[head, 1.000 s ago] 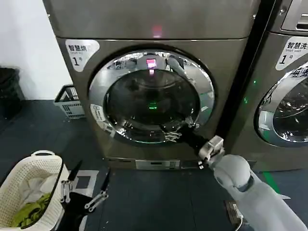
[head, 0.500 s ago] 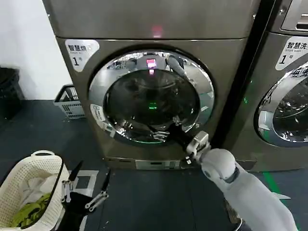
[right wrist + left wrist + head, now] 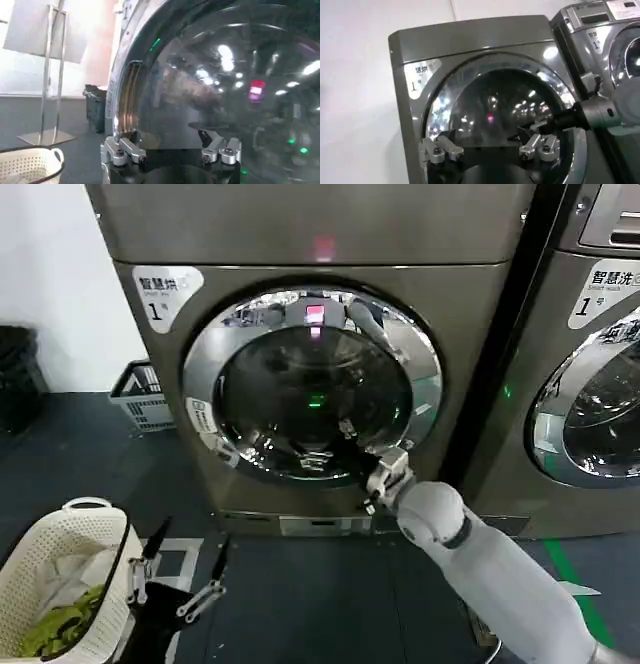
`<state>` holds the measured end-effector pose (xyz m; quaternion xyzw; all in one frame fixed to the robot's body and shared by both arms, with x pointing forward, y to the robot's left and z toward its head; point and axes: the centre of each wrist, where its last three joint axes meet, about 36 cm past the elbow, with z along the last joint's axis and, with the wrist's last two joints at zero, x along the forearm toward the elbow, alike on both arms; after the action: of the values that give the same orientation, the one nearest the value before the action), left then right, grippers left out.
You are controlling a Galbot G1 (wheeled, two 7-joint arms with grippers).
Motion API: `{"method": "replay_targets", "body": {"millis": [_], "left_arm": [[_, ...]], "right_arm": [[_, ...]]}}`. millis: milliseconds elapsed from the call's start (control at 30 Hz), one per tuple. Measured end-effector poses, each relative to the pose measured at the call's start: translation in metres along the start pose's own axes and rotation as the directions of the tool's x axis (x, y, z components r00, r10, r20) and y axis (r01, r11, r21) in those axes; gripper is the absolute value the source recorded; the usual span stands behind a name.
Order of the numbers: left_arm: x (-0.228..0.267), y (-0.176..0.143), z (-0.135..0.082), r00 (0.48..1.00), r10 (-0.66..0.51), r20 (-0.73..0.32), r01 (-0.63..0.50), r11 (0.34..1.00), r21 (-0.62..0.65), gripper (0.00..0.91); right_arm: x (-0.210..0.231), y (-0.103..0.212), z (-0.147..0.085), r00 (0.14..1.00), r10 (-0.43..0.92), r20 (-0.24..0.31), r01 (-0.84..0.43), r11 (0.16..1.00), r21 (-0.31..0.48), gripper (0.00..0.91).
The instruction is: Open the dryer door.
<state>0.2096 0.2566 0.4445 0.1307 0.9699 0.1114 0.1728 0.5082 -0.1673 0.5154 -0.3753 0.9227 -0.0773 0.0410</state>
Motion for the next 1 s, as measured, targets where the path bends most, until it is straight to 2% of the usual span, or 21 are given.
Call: {"method": "replay_targets", "body": {"millis": [400, 1000], "left_arm": [[0.0, -0.001, 0.001, 1.0, -0.001, 0.003, 0.001, 1.0, 0.001, 0.907], [0.0, -0.001, 0.002, 1.0, -0.001, 0.006, 0.001, 1.0, -0.001, 0.907]], "right_arm": [[-0.028, 0.017, -0.007, 1.0, 0.011, 0.006, -0.011, 1.0, 0.004, 0.907], [-0.086, 0.042, -0.009, 0.996, -0.084, -0.023, 0.084, 0.996, -0.003, 0.907]]}}
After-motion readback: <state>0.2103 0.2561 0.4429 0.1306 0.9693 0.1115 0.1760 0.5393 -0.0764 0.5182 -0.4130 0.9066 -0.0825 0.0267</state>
